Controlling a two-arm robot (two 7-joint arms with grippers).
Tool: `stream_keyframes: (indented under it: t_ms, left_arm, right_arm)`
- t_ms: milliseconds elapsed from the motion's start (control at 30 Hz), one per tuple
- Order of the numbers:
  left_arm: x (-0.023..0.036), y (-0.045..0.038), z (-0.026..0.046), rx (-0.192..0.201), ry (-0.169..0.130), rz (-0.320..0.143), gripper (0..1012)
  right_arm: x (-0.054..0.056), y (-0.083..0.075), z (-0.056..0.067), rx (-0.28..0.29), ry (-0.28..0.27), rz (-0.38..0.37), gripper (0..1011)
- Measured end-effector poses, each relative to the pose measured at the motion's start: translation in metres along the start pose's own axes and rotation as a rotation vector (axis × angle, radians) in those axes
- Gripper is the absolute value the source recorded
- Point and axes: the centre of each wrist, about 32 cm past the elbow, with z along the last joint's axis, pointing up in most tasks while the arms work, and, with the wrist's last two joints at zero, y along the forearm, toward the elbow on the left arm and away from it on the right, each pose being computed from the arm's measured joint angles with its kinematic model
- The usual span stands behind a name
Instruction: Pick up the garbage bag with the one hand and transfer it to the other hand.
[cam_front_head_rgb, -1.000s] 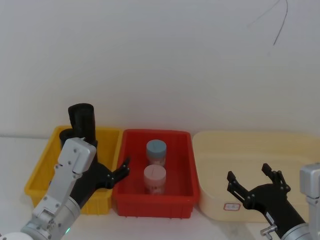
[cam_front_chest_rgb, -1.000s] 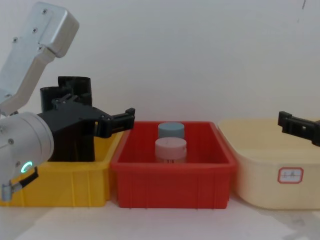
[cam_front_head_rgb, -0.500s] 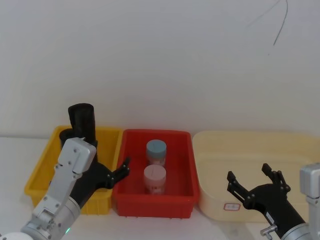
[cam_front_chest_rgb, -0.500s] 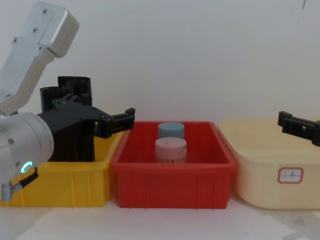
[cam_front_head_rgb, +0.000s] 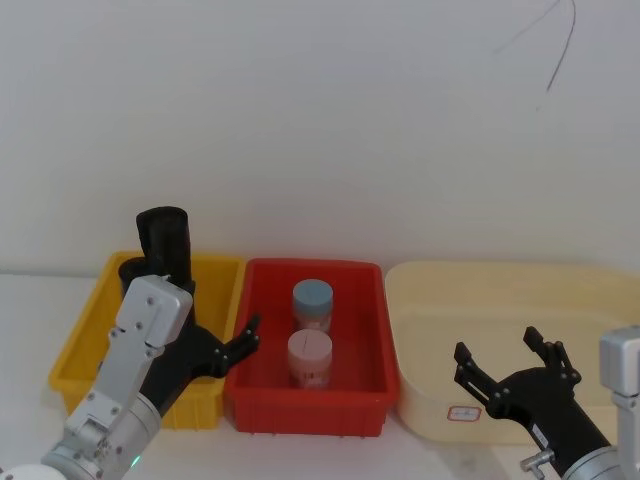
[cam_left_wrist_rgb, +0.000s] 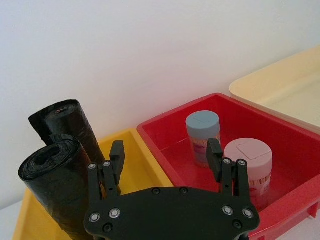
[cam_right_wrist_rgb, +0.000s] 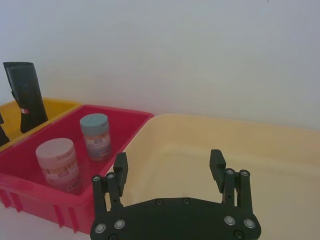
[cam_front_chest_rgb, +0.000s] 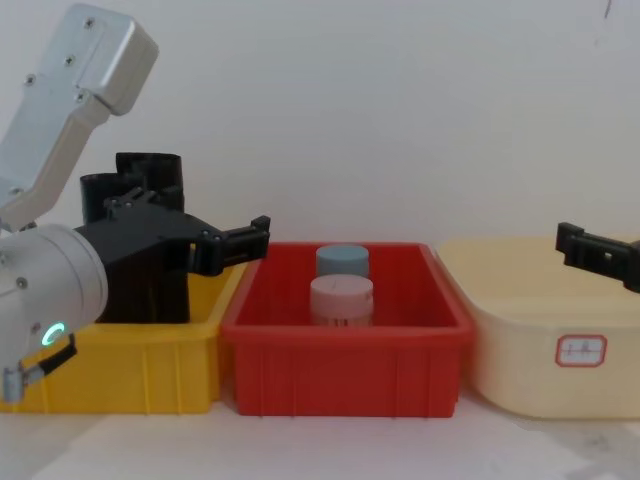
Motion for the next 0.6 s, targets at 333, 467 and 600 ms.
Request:
stream_keyframes:
  t_ms: [333, 467, 600]
  left_arm:
    - [0.0, 0.0, 0.0, 0.0, 0.0, 0.0, 1000]
    - [-0.0003, 0.0004, -0.0003, 0.001, 0.001, 0.001, 1000]
    - [-0.0022, 0.0034, -0.0008, 0.005, 0.001, 0.016, 1000]
  right_arm:
    - [0.0, 0.0, 0.0, 0.0, 0.0, 0.0, 1000]
    - [0.0, 0.0, 0.0, 0.0, 0.0, 0.0, 1000]
    - [0.0, 0.0, 0.0, 0.0, 0.0, 0.0, 1000]
